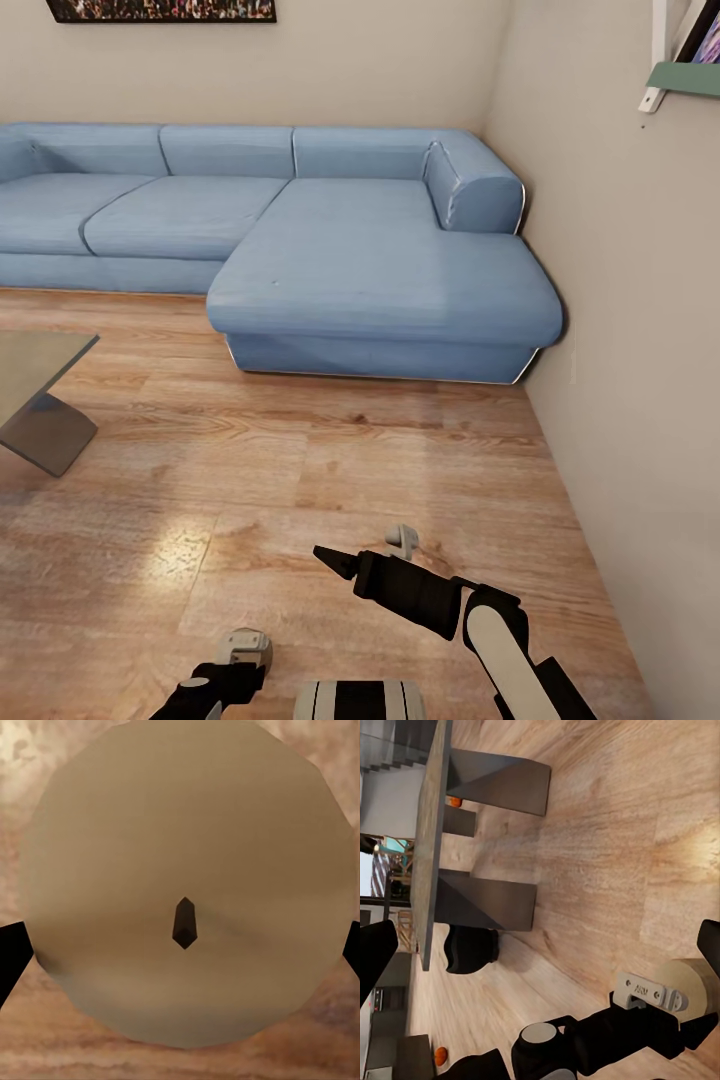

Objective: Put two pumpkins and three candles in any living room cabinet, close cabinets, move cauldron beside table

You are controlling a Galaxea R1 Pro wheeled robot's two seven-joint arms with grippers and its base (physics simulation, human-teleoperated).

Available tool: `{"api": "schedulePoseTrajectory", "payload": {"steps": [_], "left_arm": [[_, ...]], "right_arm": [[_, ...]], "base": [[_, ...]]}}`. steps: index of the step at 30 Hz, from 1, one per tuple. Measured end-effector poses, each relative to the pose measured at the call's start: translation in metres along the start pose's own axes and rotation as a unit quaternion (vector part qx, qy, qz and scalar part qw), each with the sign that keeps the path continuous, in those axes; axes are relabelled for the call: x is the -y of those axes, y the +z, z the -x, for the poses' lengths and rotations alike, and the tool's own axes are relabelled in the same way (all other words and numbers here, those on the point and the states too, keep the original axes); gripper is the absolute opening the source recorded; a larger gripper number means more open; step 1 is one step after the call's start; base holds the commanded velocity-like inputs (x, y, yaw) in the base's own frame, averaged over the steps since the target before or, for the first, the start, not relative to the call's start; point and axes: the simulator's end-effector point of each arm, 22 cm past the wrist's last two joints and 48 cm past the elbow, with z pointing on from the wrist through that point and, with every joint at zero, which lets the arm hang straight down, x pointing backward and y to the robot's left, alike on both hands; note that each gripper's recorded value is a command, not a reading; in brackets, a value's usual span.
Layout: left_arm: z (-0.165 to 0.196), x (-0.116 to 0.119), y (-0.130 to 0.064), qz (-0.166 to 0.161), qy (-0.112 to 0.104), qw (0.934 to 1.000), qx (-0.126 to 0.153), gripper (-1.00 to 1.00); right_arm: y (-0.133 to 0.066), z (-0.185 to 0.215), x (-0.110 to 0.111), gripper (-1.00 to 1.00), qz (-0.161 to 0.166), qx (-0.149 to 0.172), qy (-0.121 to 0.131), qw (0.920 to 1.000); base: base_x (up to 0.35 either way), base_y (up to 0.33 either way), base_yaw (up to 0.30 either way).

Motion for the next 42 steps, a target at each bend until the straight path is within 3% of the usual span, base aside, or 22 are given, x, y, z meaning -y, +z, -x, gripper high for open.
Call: {"api": "schedulePoseTrajectory", "payload": {"steps": [2, 3, 28, 42], "left_arm": [[0.000, 0.000, 0.000, 0.000, 0.000, 1.0000, 0.000, 1.00], [0.000, 0.000, 0.000, 0.000, 0.000, 1.0000, 0.000, -1.00], [0.000, 0.000, 0.000, 0.001, -0.003, 1.0000, -0.001, -1.00], [0.024, -0.002, -0.014, 0.001, -0.005, 0.9997, 0.025, -1.00]], "right_arm": [[0.000, 0.000, 0.000, 1.00, 0.000, 0.000, 0.000, 1.0000], [0.000, 0.000, 0.000, 1.00, 0.000, 0.000, 0.000, 1.0000], [0.000, 0.000, 0.000, 1.00, 0.000, 0.001, 0.000, 1.0000], [-0.008, 0.010, -0.019, 1.00, -0.002, 0.014, -0.022, 0.9997]], "base": [[0.000, 0.000, 0.000], [0.000, 0.000, 0.000], [0.000, 0.000, 0.000], [0.000, 0.000, 0.000]]}}
